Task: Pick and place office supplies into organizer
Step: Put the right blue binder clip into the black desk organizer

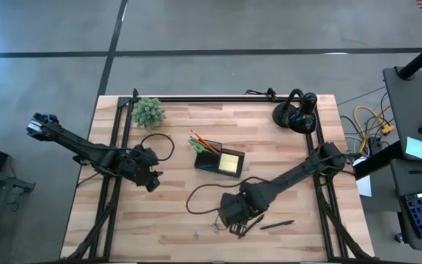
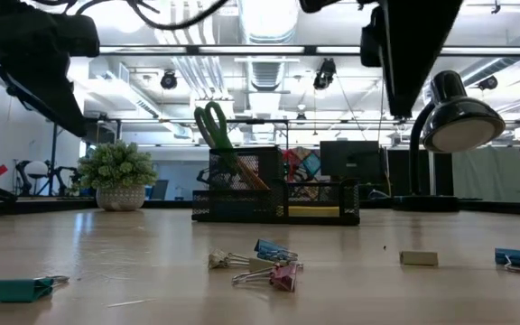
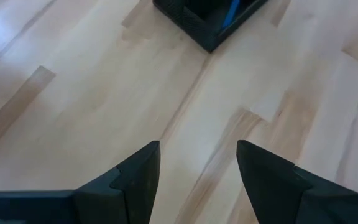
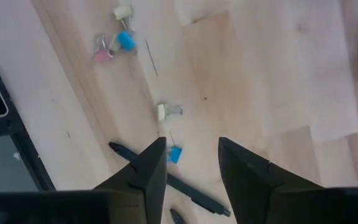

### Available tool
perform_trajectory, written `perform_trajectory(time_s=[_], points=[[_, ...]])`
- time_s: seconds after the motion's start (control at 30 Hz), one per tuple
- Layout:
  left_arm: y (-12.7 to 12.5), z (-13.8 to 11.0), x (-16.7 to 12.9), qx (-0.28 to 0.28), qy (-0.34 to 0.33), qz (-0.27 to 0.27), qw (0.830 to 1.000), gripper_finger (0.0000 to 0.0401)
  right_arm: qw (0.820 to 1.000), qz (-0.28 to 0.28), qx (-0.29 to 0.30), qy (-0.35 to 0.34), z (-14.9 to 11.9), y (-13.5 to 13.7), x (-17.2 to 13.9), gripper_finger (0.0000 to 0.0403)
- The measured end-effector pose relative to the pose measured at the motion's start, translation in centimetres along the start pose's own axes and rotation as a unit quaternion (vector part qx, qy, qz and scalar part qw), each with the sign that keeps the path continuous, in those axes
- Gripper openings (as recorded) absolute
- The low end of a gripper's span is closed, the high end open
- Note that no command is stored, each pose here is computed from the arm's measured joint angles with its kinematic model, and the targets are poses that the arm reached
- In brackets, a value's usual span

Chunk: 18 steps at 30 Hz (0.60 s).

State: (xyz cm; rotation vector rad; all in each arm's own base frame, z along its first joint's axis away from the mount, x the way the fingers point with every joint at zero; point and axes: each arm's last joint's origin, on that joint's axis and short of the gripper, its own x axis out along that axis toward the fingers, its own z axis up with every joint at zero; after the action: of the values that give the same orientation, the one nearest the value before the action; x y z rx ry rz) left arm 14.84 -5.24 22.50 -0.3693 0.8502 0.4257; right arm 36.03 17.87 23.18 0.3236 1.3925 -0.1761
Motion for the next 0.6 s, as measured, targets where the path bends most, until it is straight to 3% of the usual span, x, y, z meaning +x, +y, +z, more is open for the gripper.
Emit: perform_trajectory(time_s=[0.17,0.43,0.6], points=[[-0.5,0.1,0.3,-0.003,0.005,-0.015,1.000,0.0199,0.999,0.022,-0.010,0.022,-0.4,0.2,0.5,0.0130],[-0.7,0.0,0.6,0.000,0.010,-0.012,1.000,0.0199,0.998,0.011,-0.032,0.054,-4.3,1.8,3.1,0.0149],[-0.6,0.0,0.7,0.012,0.008,-0.010,1.000,0.0199,0.988,-0.017,-0.152,0.033,-6.0,2.5,3.7,0.0163]])
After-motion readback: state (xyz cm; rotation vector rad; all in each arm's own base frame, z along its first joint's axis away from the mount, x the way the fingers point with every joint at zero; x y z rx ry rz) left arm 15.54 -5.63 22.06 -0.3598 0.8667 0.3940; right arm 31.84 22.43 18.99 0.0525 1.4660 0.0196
